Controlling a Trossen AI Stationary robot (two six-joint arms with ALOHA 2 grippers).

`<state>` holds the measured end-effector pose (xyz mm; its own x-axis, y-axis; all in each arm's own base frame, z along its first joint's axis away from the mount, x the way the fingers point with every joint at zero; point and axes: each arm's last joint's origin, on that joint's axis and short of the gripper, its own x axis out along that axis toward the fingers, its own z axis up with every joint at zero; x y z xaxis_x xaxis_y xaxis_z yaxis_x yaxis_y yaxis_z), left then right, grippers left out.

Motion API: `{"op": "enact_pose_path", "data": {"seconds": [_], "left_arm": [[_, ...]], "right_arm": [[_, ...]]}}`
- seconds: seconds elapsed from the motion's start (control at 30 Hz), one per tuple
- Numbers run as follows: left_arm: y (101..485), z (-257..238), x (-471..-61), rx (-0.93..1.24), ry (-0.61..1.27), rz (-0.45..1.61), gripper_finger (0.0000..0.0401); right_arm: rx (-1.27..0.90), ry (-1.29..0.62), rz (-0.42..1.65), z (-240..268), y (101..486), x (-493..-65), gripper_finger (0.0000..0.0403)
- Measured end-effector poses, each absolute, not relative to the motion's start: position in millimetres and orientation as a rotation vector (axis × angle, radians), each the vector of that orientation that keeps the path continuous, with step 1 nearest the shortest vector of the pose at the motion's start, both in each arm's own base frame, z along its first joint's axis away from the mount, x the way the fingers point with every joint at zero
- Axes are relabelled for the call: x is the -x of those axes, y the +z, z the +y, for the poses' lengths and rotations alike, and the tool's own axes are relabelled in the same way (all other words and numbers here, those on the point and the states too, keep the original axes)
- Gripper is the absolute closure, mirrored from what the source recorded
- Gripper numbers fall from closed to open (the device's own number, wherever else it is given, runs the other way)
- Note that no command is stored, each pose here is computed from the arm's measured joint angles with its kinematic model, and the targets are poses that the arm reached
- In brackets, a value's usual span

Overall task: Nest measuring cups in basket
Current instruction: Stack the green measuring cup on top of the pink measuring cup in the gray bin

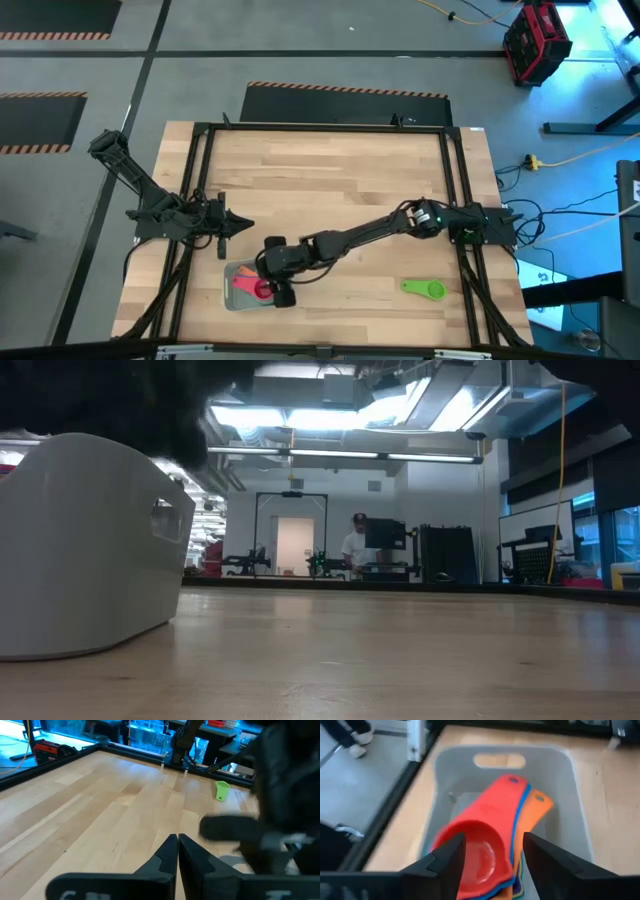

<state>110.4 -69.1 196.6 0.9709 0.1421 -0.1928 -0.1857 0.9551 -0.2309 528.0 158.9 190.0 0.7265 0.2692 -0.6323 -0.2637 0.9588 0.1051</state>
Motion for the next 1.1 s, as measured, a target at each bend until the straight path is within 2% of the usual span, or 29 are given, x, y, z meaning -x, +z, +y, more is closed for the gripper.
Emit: {"op": "enact_pose_path", "data": {"seconds": [0.17,0.33,0.5,0.63,0.9,1.1], "left_arm": [[197,-69,-110,0.251,0.167,0.175,0.0400],[197,-69,-110,0.250,0.167,0.176,0.0394],[196,-69,-110,0.246,0.164,0.181,0.0392],[196,-69,-110,0.246,0.165,0.181,0.0399],[196,-69,-110,0.246,0.165,0.181,0.0391],[196,-69,-110,0.246,0.165,0.181,0.0397]], "right_arm": [[0.087,0.332,0.782,163,237,-518,0.0206],[0.139,0.341,0.812,174,277,-483,0.0202],[0.174,0.234,0.891,182,307,-448,0.0205],[0.199,0.204,0.988,196,316,-421,0.0209],[0.206,0.143,1.255,222,309,-375,0.0206],[0.254,0.052,1.347,242,306,-347,0.0214]]}}
